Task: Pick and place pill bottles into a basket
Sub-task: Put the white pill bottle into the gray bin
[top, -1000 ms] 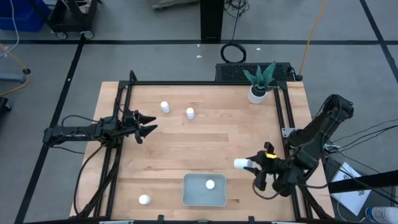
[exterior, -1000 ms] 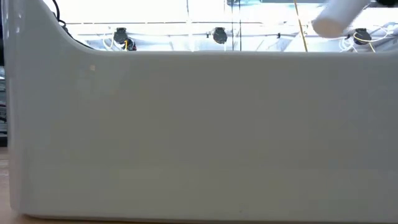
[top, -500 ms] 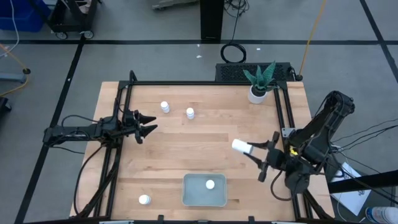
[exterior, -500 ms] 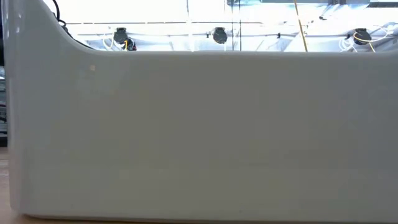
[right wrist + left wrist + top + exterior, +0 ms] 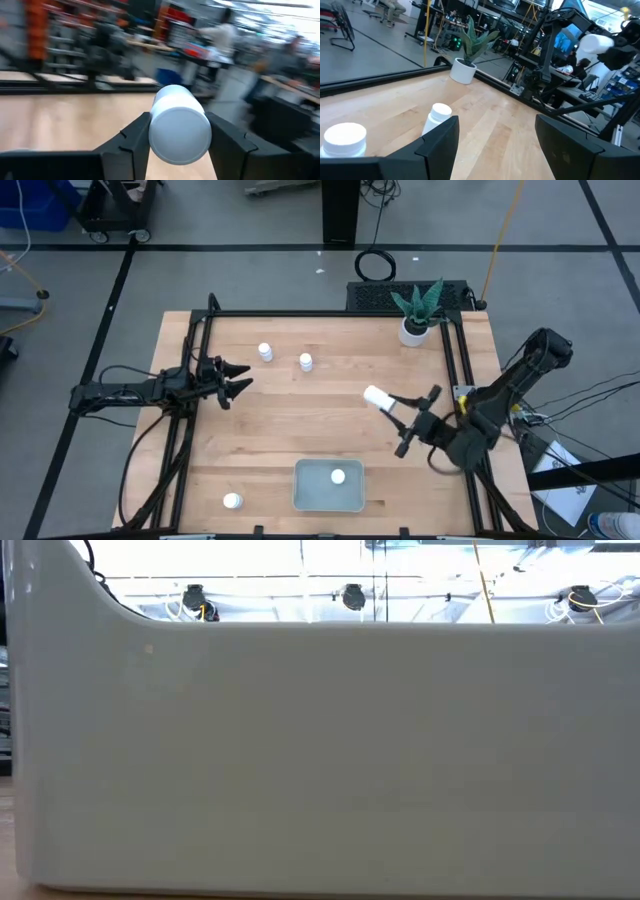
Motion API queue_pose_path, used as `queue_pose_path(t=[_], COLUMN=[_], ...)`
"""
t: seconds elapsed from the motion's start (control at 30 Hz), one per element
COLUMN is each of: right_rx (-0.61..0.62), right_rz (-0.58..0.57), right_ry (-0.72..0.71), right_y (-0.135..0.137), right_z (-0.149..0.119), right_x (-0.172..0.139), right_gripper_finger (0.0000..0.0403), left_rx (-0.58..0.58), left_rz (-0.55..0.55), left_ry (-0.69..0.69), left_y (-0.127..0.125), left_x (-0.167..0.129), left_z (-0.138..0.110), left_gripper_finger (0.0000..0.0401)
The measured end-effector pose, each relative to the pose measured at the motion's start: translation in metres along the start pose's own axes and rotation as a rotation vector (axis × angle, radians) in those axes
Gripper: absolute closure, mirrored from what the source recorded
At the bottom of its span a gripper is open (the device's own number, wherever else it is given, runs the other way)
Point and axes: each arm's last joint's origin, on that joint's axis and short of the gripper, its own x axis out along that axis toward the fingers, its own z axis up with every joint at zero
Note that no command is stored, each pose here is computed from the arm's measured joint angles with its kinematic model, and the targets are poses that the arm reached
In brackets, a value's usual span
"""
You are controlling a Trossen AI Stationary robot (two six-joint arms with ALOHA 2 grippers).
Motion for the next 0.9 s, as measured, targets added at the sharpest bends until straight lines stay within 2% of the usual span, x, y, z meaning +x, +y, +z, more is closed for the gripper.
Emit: queue_pose_path(t=[0.23,0.37,0.53,0.67,0.77,0.9], right_rx=[0.109,0.145,0.163,0.149,0.157,0.106], right_rz=[0.403,0.546,0.596,0.584,0.573,0.568], right_ry=[-0.201,-0.275,-0.279,-0.191,-0.116,0.005], right_y=[0.003,0.004,0.011,0.017,0.022,0.036], right_z=[0.000,0.002,-0.001,-0.010,-0.005,-0.003], right_x=[0.017,0.019,0.025,0.035,0.043,0.055], right_gripper_finger=[0.0251,0.0251,0.0251,0.0251,0.0251,0.0251], left_rx=[0.001,0.004,0.004,0.003,0.003,0.008], left_rz=[0.001,0.000,0.000,0.000,0.000,0.000], left_ry=[0.000,0.000,0.000,0.000,0.000,0.000], left_y=[0.000,0.000,0.000,0.000,0.000,0.000], left_x=[0.000,0.000,0.000,0.000,0.000,0.000], left_z=[0.000,0.000,0.000,0.000,0.000,0.000], left_gripper_finger=[0.0132,0.0132,0.0132,0.0132,0.0132,0.0132])
